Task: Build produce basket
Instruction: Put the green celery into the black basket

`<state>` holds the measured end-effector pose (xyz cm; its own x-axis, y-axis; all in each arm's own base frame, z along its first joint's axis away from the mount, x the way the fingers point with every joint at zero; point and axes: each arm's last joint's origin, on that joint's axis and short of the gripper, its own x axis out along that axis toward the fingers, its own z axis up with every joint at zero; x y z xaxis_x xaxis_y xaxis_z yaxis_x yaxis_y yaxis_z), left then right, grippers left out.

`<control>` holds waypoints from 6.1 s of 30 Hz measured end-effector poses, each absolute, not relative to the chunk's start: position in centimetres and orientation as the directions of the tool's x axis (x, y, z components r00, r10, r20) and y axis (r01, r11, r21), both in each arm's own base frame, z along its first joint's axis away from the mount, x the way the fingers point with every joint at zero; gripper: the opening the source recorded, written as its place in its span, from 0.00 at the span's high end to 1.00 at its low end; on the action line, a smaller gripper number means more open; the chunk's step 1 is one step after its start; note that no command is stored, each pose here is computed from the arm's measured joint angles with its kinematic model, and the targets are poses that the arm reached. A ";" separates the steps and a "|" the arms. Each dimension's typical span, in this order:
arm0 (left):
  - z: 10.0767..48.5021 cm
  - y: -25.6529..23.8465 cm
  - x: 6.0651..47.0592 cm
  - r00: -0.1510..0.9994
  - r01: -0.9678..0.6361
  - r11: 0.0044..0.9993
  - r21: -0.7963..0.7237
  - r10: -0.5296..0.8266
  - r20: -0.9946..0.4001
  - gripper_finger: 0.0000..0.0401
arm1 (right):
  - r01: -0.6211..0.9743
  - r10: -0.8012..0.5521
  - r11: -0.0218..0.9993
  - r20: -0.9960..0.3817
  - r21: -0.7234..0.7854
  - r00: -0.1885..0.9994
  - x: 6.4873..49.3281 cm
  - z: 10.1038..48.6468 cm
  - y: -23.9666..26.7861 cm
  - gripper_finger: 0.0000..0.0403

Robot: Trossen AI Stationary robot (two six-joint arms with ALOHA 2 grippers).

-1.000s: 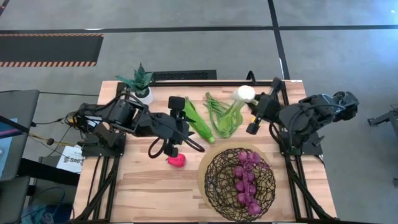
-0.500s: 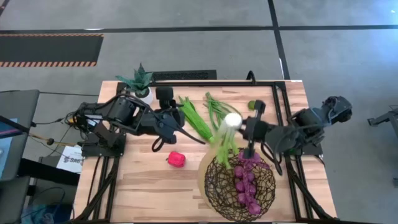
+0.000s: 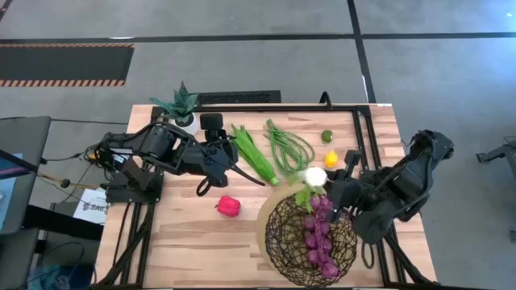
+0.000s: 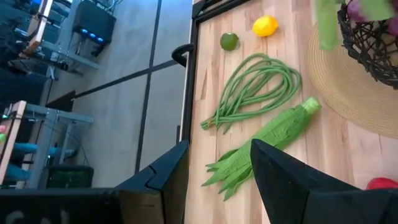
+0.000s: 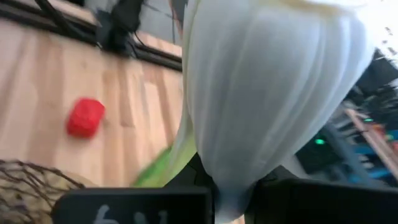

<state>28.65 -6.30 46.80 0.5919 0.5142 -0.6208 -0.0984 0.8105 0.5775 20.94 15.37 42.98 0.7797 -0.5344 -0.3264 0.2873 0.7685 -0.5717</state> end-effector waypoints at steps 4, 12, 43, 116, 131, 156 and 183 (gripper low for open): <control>46.8 -6.3 28.6 0.591 -0.111 0.815 0.569 0.514 -0.621 0.60 | 0.244 -0.607 0.686 -0.355 -0.686 0.711 22.2 40.8 15.7 0.91; 46.6 -6.3 28.7 0.587 -0.110 0.817 0.566 0.513 -0.626 0.60 | 0.183 -0.686 0.616 -0.408 -0.766 0.602 24.9 36.4 17.0 0.91; 46.5 -5.4 28.7 0.557 -0.166 0.836 0.522 0.517 -0.650 0.60 | 0.003 -0.752 0.488 -0.419 -0.873 0.509 28.3 38.8 12.8 0.92; 46.3 -5.2 28.5 0.537 -0.213 0.859 0.466 0.501 -0.679 0.60 | 0.212 -0.643 0.649 -0.378 -0.730 0.666 24.7 42.0 16.3 0.92; 46.2 -5.2 28.5 0.537 -0.206 0.858 0.470 0.501 -0.679 0.60 | 0.089 -0.146 0.972 -0.260 -0.217 0.955 15.3 50.9 23.3 0.92; 46.2 -5.2 28.6 0.536 -0.218 0.860 0.461 0.500 -0.680 0.60 | 0.365 -0.366 0.929 -0.007 -0.055 0.931 16.9 39.0 34.9 0.92; 46.2 -5.2 28.6 0.536 -0.215 0.860 0.463 0.500 -0.680 0.60 | 0.293 -0.281 0.949 -0.107 0.118 0.954 10.0 33.6 24.8 0.92</control>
